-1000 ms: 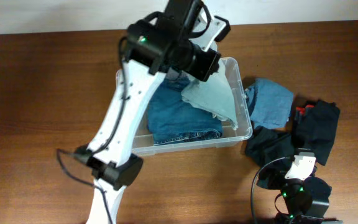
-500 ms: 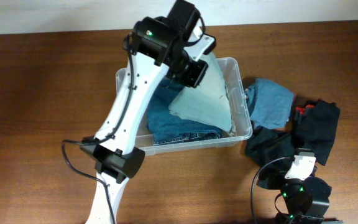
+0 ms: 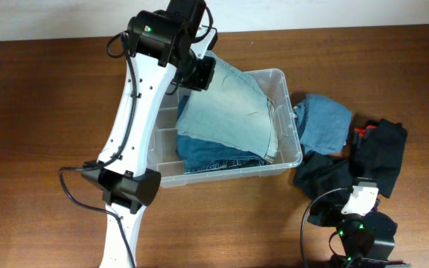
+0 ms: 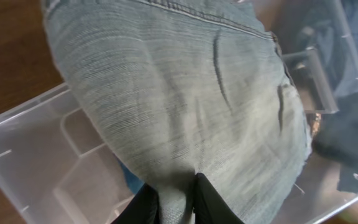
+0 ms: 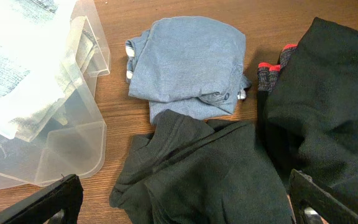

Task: Pack container
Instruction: 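Lay the light denim on top of the jeans in the bin, then press the denim flat and lift the left gripper away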

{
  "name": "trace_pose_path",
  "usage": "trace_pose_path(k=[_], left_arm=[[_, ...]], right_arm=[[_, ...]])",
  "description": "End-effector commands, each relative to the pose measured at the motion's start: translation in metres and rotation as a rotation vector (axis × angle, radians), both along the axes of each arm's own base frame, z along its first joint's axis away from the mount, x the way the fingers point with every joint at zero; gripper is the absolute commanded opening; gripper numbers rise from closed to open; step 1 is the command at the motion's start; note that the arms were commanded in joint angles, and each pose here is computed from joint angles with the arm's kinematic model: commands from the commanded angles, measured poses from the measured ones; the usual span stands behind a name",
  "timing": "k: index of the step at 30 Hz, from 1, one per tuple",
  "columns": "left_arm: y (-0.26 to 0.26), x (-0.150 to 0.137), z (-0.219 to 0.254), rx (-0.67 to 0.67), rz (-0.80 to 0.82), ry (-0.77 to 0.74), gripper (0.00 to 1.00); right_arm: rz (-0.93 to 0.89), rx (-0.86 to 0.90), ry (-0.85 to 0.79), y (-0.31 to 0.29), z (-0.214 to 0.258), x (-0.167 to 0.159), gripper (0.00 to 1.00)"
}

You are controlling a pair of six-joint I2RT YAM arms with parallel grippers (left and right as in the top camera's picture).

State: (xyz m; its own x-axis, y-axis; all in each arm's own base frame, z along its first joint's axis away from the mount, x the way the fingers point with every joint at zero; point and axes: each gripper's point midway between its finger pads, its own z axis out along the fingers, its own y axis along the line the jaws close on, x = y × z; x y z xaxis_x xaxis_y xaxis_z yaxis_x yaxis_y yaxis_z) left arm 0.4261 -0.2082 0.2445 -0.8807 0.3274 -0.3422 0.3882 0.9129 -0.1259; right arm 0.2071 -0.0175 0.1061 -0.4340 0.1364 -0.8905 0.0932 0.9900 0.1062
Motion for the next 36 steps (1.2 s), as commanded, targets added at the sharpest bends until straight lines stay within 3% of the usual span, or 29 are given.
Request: trace_pose_path(k=[1, 7, 8, 11, 12, 15, 17, 21, 23, 25, 29, 31, 33, 36], left_arm=[[0.011, -0.011, 0.047, -0.02, 0.026, -0.112, 0.18], [0.07, -0.019, 0.095, 0.136, 0.156, -0.28, 0.21], [0.084, -0.021, 0.102, 0.147, 0.194, -0.296, 0.27], [0.086, -0.024, 0.108, 0.101, 0.196, -0.291, 0.62], [0.086, -0.02, 0.098, 0.119, 0.193, -0.269, 0.87], [0.118, -0.001, 0.086, 0.366, 0.186, -0.31, 0.87], [0.146, -0.005, 0.098, 0.511, 0.251, -0.344, 0.99], [0.182, -0.051, 0.161, 0.415, 0.341, -0.465, 0.99], [0.19, -0.058, 0.164, 0.267, 0.416, -0.448, 0.99], [0.151, -0.038, 0.13, 0.065, 0.306, -0.318, 0.99], [0.112, 0.019, 0.009, 0.086, 0.219, -0.079, 0.99], [0.092, 0.034, -0.037, 0.092, 0.183, -0.019, 0.97], [0.076, 0.039, -0.081, 0.122, 0.139, 0.05, 0.84], [0.064, 0.058, -0.11, 0.161, 0.103, 0.025, 0.7]], right_arm=[[0.005, -0.003, -0.009, 0.0, 0.002, 0.0, 0.98], [0.005, -0.003, -0.009, 0.0, 0.002, 0.0, 0.98], [0.005, -0.003, -0.009, 0.0, 0.002, 0.0, 0.99], [0.005, -0.003, -0.009, 0.0, 0.002, 0.0, 0.98], [0.005, -0.003, -0.009, 0.0, 0.002, 0.0, 0.98], [0.005, -0.003, -0.009, 0.0, 0.002, 0.0, 0.99], [0.005, -0.003, -0.009, 0.0, 0.002, 0.0, 0.98], [0.004, -0.003, -0.009, 0.0, 0.002, 0.0, 0.99], [0.005, -0.003, -0.009, 0.0, 0.002, 0.0, 0.98], [0.005, -0.003, -0.009, 0.0, 0.002, 0.0, 0.98], [0.005, -0.003, -0.009, 0.0, 0.002, 0.0, 0.98], [0.005, -0.003, -0.009, 0.0, 0.002, 0.0, 0.98], [0.005, -0.003, -0.009, 0.0, 0.002, 0.0, 0.99], [0.005, -0.003, -0.009, 0.0, 0.002, 0.0, 0.98]])
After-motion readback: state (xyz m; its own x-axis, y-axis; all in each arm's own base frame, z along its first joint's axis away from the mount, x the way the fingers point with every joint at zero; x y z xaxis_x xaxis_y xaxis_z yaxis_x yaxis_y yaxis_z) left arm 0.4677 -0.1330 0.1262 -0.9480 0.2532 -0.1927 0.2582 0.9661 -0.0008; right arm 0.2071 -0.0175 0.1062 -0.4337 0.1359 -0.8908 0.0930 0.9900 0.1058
